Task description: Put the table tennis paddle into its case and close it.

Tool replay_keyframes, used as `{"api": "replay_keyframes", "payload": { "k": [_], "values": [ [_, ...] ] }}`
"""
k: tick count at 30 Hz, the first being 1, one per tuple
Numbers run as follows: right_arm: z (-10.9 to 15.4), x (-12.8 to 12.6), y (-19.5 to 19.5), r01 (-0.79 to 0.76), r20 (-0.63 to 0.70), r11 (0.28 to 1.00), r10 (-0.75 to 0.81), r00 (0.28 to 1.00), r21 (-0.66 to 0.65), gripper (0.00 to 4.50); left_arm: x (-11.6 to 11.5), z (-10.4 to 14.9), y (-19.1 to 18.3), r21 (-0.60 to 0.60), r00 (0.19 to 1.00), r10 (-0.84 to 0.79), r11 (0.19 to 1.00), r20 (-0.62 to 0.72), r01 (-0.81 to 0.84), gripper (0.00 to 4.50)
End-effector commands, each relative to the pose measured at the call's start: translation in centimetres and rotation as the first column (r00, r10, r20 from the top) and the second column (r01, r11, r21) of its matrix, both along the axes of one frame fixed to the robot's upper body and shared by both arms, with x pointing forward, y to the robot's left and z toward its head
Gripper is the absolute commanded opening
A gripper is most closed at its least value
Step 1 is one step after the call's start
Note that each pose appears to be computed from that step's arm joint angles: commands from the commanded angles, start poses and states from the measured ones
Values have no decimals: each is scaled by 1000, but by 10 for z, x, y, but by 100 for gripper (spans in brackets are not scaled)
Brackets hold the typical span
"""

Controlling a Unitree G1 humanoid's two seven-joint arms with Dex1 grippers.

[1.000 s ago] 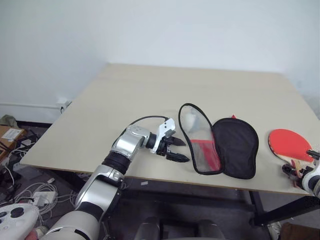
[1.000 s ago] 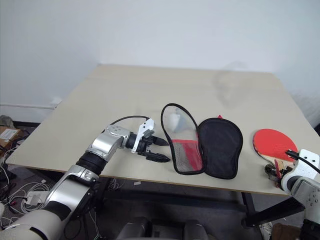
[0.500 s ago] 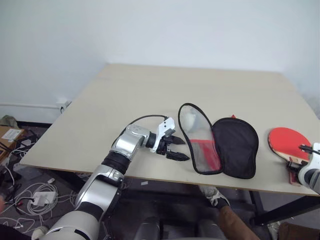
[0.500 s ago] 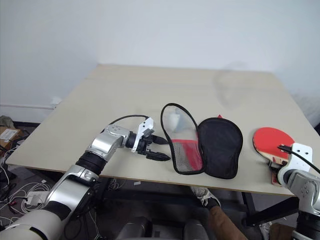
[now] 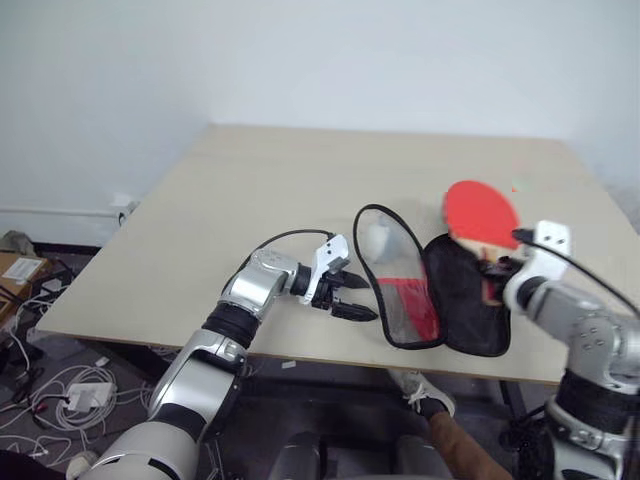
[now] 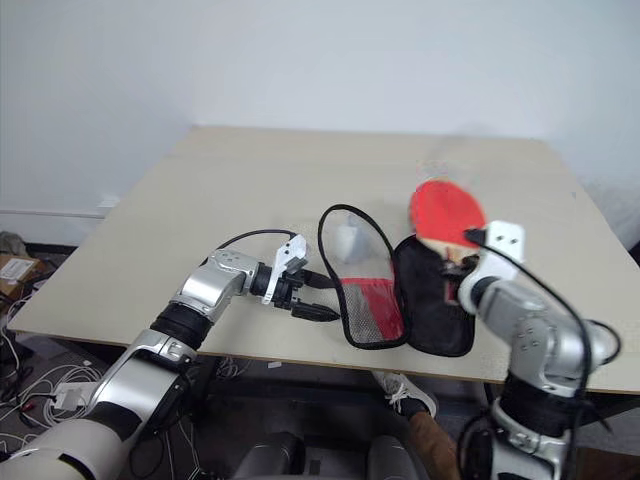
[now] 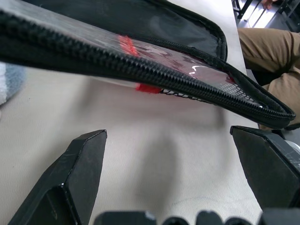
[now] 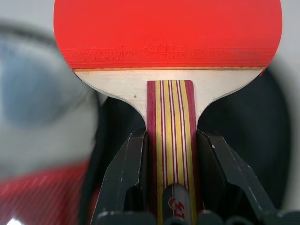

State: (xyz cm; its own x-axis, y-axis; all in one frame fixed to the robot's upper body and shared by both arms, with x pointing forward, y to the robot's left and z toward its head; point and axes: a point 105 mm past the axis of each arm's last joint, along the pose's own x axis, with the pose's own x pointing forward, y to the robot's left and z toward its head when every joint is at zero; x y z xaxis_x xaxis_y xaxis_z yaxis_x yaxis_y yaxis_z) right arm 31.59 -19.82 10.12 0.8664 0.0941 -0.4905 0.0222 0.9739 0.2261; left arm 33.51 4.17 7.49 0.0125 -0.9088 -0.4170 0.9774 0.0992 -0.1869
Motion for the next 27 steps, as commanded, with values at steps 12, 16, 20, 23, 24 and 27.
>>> {"api": "replay_keyframes", "payload": {
  "k": [12, 16, 20, 23, 24, 27],
  "values": [
    [-10, -30, 13, 27, 14, 999, -27, 1000, -18, 111, 5, 15, -15, -10, 997, -59, 998, 50, 59, 450],
    [-22, -32, 12, 40, -23, 999, -40, 999, -30, 111, 6, 16, -17, -11, 997, -64, 998, 53, 65, 450],
    [-29, -32, 10, 39, -40, 998, -42, 998, -57, 111, 7, 16, -18, -11, 996, -67, 998, 56, 68, 450],
    [-33, -31, 5, 54, -51, 996, -58, 997, -76, 111, 8, 17, -17, -11, 996, -65, 998, 62, 65, 450],
    [-35, -31, 1, 59, -62, 993, -66, 996, -103, 111, 8, 17, -16, -11, 996, -63, 998, 63, 64, 450],
    [-37, -30, -3, 69, -71, 988, -79, 994, -139, 111, 9, 17, -15, -11, 996, -60, 998, 66, 60, 450]
  ]
}}
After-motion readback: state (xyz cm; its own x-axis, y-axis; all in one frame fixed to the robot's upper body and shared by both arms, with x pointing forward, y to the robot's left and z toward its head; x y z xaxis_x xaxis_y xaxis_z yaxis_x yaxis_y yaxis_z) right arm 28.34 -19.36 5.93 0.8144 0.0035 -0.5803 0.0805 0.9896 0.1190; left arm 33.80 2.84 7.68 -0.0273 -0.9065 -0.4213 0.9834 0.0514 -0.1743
